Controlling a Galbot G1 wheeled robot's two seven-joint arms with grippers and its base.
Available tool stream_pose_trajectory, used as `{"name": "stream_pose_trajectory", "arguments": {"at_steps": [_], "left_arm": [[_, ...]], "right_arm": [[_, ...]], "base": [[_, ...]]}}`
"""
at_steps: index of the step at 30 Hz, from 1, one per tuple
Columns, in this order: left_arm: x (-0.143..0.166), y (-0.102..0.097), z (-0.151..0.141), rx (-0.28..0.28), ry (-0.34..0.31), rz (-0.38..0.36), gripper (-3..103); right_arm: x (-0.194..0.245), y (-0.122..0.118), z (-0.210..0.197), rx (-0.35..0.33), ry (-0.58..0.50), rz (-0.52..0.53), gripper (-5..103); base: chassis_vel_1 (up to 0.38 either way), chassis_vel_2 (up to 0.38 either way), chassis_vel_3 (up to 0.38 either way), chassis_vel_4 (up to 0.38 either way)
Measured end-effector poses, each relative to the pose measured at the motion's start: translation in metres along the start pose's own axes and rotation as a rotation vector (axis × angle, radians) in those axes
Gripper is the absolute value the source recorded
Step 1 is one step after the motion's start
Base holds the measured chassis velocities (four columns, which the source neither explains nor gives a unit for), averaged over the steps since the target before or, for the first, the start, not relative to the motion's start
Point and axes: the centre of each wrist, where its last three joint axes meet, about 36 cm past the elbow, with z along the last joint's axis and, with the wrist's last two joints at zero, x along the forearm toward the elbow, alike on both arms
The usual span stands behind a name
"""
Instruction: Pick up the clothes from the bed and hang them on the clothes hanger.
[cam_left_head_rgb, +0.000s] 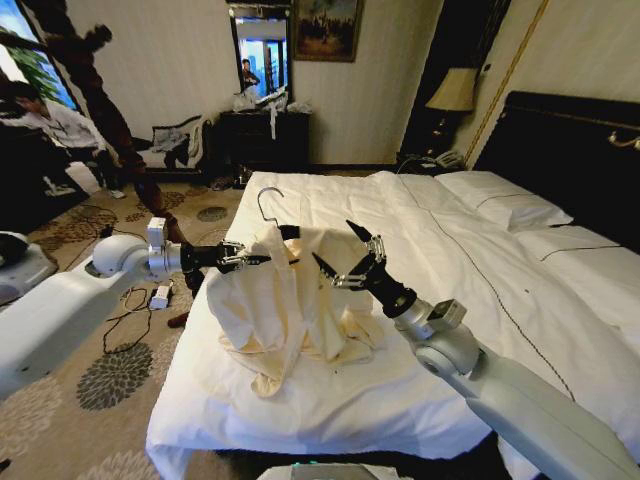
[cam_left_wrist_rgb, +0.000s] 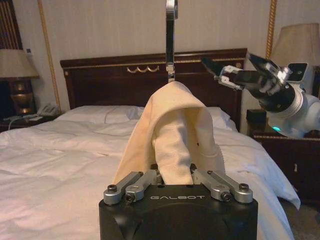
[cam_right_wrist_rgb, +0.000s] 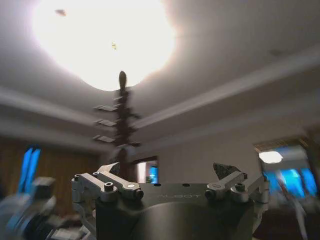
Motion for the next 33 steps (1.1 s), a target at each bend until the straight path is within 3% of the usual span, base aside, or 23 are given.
{"name": "stream_pose_trajectory", "arguments": {"at_steps": [1,3,6,9,11,14,17,19,22,25,32,33], "left_arm": [[0.000,0.000,0.000,0.000,0.000,0.000,16],[0.008,-0.002,-0.005,0.013,-0.030,-0.037,16],[0.020,0.000,-0.010,0.028,-0.064,-0.094,16],[0.051,0.011,-0.025,0.069,-0.123,-0.253,16],[0.058,0.013,-0.029,0.078,-0.128,-0.285,16],[0.101,0.034,-0.049,0.103,-0.132,-0.456,16],[0.115,0.040,-0.057,0.108,-0.128,-0.507,16],[0.152,0.061,-0.076,0.135,-0.127,-0.631,16],[0.164,0.070,-0.084,0.146,-0.131,-0.674,16],[0.180,0.095,-0.102,0.185,-0.121,-0.762,16],[0.174,0.128,-0.116,0.232,-0.083,-0.805,16],[0.172,0.141,-0.127,0.231,-0.087,-0.822,16]], "right_arm": [[0.000,0.000,0.000,0.000,0.000,0.000,100],[-0.003,0.000,-0.011,-0.096,-0.001,0.096,100],[-0.004,-0.004,-0.020,-0.117,-0.011,0.150,100],[-0.001,-0.025,-0.032,-0.058,-0.037,0.212,100],[0.000,-0.028,-0.034,-0.044,-0.040,0.218,100],[0.011,-0.039,-0.046,0.020,-0.044,0.244,100],[0.015,-0.041,-0.050,0.036,-0.038,0.247,100],[0.022,-0.043,-0.060,0.076,-0.025,0.251,100],[0.023,-0.044,-0.063,0.090,-0.022,0.253,100],[0.026,-0.048,-0.070,0.118,-0.016,0.260,100],[0.027,-0.048,-0.070,0.125,-0.001,0.264,100],[0.028,-0.047,-0.069,0.128,0.003,0.265,100]], "base": [[0.000,0.000,0.000,0.000],[0.000,0.000,0.000,0.000],[0.000,0.000,0.000,0.000],[0.000,0.000,0.000,0.000],[0.000,0.000,0.000,0.000],[0.000,0.000,0.000,0.000],[0.000,0.000,0.000,0.000],[0.000,0.000,0.000,0.000],[0.000,0.000,0.000,0.000],[0.000,0.000,0.000,0.000],[0.000,0.000,0.000,0.000],[0.000,0.000,0.000,0.000]]}}
